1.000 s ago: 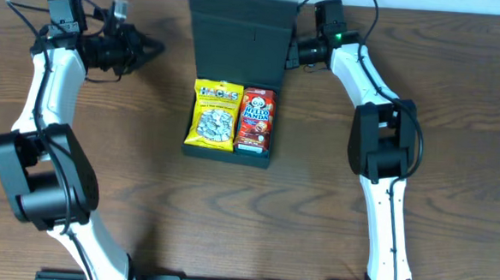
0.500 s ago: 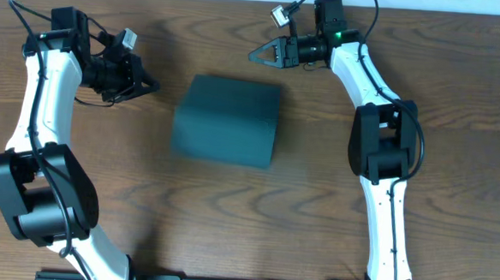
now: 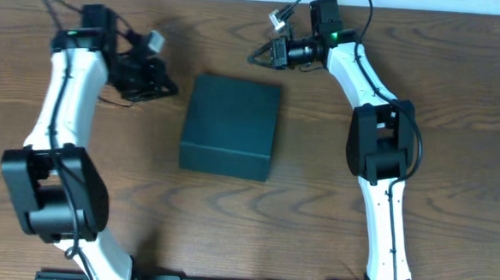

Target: Pack container

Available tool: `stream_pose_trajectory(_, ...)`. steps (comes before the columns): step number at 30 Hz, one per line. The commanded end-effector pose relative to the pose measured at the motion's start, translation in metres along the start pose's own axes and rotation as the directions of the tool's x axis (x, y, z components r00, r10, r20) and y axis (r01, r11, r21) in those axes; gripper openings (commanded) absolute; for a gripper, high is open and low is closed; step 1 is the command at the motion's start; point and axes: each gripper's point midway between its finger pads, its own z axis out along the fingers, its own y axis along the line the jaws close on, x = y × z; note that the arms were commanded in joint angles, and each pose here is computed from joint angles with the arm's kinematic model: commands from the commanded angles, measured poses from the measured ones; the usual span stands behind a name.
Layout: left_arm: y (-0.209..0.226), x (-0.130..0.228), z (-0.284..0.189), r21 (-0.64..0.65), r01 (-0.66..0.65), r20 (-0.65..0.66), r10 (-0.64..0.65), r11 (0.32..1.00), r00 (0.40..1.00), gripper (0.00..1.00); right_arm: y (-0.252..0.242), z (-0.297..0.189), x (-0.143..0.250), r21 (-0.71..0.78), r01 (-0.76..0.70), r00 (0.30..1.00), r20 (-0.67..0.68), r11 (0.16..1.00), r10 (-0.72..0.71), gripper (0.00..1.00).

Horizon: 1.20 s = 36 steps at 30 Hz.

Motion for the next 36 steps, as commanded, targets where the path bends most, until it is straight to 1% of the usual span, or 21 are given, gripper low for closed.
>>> stream_pose_trajectory(1, -0.013, 0.003, 0.007, -0.092, -0.11, -0.019, 0.109, 0.99, 0.994, 0.06, -0.011, -0.034, -0.026, 0.27, -0.026, 0.995, 0.098, 0.962, 0.0, 0.01)
stream_pose_trajectory(4, -0.027, 0.001, 0.017, -0.096, -0.183, -0.02, 0.181, 0.978, 0.983, 0.06, -0.016, -0.074, -0.031, 0.483, -0.019, 0.992, 0.115, 0.875, -0.043, 0.01)
stream_pose_trajectory(6, -0.032, 0.0, 0.021, -0.092, -0.222, -0.018, 0.221, 0.971, 0.975, 0.06, -0.005, -0.102, -0.029, 0.593, 0.011, 0.992, 0.094, 0.805, -0.083, 0.01)
stream_pose_trajectory(10, -0.036, 0.001, 0.023, -0.087, -0.29, -0.028, 0.289, 0.953, 0.957, 0.06, 0.031, -0.149, -0.013, 0.76, 0.099, 0.99, -0.007, 0.642, -0.144, 0.01)
stream_pose_trajectory(11, -0.036, 0.002, 0.023, -0.085, -0.308, -0.033, 0.306, 0.948, 0.951, 0.06, 0.041, -0.158, -0.007, 0.787, 0.116, 0.988, -0.031, 0.606, -0.149, 0.01)
stream_pose_trajectory(12, -0.037, 0.003, 0.024, -0.084, -0.327, -0.039, 0.325, 0.941, 0.945, 0.06, 0.054, -0.165, -0.002, 0.798, 0.135, 0.986, -0.053, 0.588, -0.155, 0.01)
stream_pose_trajectory(15, -0.037, 0.008, 0.026, -0.067, -0.379, -0.062, 0.375, 0.923, 0.925, 0.06, 0.09, -0.179, 0.016, 0.793, 0.183, 0.98, -0.103, 0.581, -0.168, 0.01)
stream_pose_trajectory(18, -0.039, 0.016, 0.028, -0.038, -0.418, -0.09, 0.413, 0.908, 0.906, 0.06, 0.119, -0.193, 0.032, 0.792, 0.191, 0.98, -0.118, 0.58, -0.163, 0.01)
stream_pose_trajectory(20, -0.04, 0.021, 0.03, -0.019, -0.431, -0.1, 0.427, 0.902, 0.899, 0.06, 0.134, -0.203, 0.048, 0.787, 0.229, 0.973, -0.164, 0.573, -0.163, 0.01)
stream_pose_trajectory(22, -0.049, 0.022, 0.032, 0.031, -0.429, -0.082, 0.43, 0.903, 0.899, 0.06, 0.142, -0.211, 0.064, 0.79, 0.266, 0.964, -0.223, 0.552, -0.145, 0.02)
stream_pose_trajectory(24, -0.049, 0.023, 0.033, 0.034, -0.43, -0.085, 0.431, 0.902, 0.898, 0.06, 0.143, -0.218, 0.082, 0.797, 0.287, 0.955, -0.278, 0.531, -0.1, 0.02)
stream_pose_trajectory(26, -0.049, 0.025, 0.034, 0.037, -0.434, -0.089, 0.436, 0.9, 0.896, 0.06, 0.148, -0.213, 0.095, 0.775, 0.273, 0.955, -0.288, 0.571, -0.065, 0.02)
stream_pose_trajectory(29, -0.045, 0.029, 0.039, 0.042, -0.428, -0.095, 0.43, 0.903, 0.898, 0.06, 0.144, -0.206, 0.11, 0.752, 0.269, 0.946, -0.324, 0.602, -0.019, 0.02)
stream_pose_trajectory(31, -0.044, 0.031, 0.043, 0.054, -0.426, -0.092, 0.43, 0.903, 0.898, 0.06, 0.138, -0.195, 0.122, 0.735, 0.271, 0.934, -0.357, 0.622, 0.015, 0.02)
stream_pose_trajectory(36, -0.04, 0.036, 0.053, 0.073, -0.423, -0.087, 0.429, 0.903, 0.899, 0.06, 0.115, -0.153, 0.162, 0.677, 0.297, 0.878, -0.47, 0.673, 0.086, 0.01)
